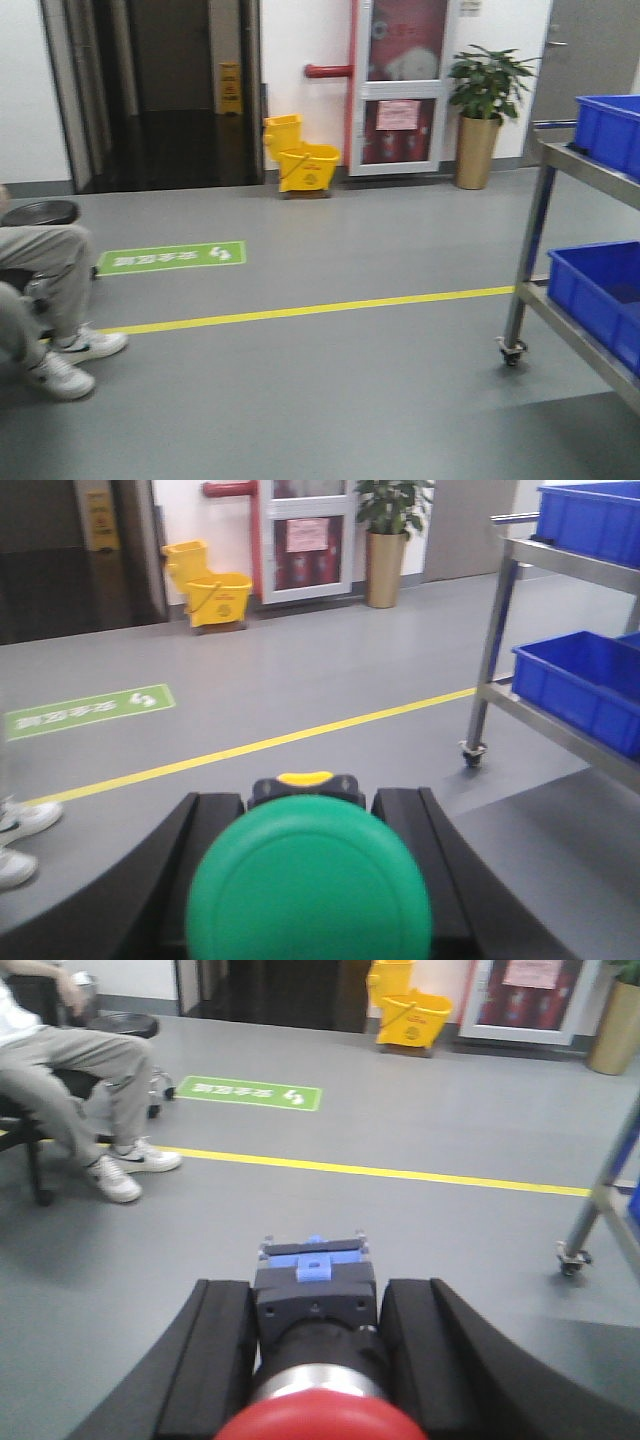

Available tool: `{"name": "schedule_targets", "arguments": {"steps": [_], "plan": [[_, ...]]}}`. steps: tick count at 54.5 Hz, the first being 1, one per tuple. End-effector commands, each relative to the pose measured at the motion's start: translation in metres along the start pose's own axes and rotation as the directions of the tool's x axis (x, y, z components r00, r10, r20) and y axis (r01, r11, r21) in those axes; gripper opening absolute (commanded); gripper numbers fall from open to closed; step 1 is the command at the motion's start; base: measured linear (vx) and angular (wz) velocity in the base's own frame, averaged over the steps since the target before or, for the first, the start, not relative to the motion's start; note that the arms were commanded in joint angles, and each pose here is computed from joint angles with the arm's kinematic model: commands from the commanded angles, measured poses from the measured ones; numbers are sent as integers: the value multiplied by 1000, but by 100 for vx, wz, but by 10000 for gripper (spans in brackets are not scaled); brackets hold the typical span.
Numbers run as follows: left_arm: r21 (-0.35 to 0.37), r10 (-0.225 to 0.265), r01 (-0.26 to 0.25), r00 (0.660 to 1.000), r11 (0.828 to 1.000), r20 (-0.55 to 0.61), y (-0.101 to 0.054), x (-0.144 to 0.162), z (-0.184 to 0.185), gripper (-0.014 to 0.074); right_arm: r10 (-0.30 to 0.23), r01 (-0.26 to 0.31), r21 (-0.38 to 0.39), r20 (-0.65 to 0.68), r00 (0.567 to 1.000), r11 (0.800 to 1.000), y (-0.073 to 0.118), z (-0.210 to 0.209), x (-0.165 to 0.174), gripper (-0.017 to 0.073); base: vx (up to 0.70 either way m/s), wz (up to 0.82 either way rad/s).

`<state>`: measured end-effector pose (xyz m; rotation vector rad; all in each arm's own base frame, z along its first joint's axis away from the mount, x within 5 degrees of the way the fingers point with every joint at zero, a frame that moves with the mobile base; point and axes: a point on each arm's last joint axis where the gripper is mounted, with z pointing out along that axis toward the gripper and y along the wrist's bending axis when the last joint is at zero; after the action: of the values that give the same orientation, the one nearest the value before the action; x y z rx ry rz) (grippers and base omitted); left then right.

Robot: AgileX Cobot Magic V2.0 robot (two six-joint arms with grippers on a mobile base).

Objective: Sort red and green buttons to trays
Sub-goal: 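Drive the base with both buttons held to the tray table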

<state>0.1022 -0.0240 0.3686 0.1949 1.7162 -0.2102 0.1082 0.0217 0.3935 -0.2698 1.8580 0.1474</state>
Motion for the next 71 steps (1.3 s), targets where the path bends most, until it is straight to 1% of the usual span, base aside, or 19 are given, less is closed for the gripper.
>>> {"name": "schedule_targets", "arguments": {"steps": [1, 71], "plan": [[-14, -23, 24, 995, 1000, 100, 1, -15, -2, 3, 8, -11, 29, 106, 994, 1000, -3, -4, -16, -9, 41, -46], [-14, -23, 24, 995, 1000, 100, 1, -15, -2, 3, 9, -12, 28, 107, 994, 1000, -3, -4, -16, -9, 37, -54]]}}
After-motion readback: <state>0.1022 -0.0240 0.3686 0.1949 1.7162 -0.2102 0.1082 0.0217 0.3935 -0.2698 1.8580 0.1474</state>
